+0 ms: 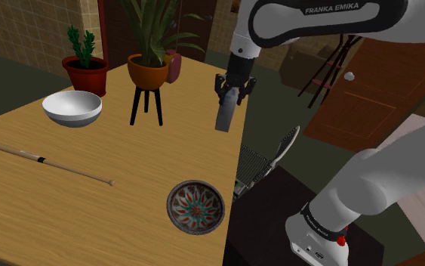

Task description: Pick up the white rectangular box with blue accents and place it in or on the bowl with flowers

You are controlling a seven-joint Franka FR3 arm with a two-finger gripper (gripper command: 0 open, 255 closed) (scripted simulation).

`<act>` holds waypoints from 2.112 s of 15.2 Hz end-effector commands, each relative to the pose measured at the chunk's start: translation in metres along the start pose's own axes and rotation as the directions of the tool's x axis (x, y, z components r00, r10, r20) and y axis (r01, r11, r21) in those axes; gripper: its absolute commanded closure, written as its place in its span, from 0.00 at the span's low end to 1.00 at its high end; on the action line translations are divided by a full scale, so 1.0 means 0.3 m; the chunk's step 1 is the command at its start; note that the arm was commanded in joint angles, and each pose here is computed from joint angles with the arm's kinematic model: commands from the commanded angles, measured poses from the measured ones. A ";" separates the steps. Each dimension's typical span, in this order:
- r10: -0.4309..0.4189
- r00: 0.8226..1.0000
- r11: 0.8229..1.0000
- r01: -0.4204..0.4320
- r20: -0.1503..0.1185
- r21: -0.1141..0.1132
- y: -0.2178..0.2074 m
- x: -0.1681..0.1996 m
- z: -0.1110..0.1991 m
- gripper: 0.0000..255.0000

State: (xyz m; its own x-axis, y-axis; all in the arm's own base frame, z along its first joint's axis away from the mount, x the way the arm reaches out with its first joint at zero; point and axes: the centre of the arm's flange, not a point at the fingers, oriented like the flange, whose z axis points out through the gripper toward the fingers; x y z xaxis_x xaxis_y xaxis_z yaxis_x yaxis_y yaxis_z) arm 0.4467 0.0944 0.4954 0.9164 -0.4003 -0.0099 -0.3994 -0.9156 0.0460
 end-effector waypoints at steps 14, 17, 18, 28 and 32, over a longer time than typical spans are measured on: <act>0.001 1.000 1.000 -0.001 0.000 0.000 -0.340 -0.557 -0.085 1.00; 0.001 1.000 1.000 -0.001 0.000 0.000 -0.408 -0.669 -0.103 1.00; 0.001 1.000 1.000 -0.001 0.000 0.000 -0.431 -0.706 -0.109 1.00; 0.001 1.000 1.000 -0.001 0.000 0.000 -0.545 -0.883 -0.049 1.00; 0.001 1.000 1.000 -0.001 0.000 0.000 -0.548 -0.882 0.022 1.00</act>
State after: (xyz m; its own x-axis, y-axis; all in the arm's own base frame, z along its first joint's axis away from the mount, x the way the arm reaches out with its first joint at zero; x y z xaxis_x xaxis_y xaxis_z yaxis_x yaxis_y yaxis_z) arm 0.2701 0.3512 0.4892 0.9159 -0.4013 -0.0104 -0.4004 -0.9151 0.0473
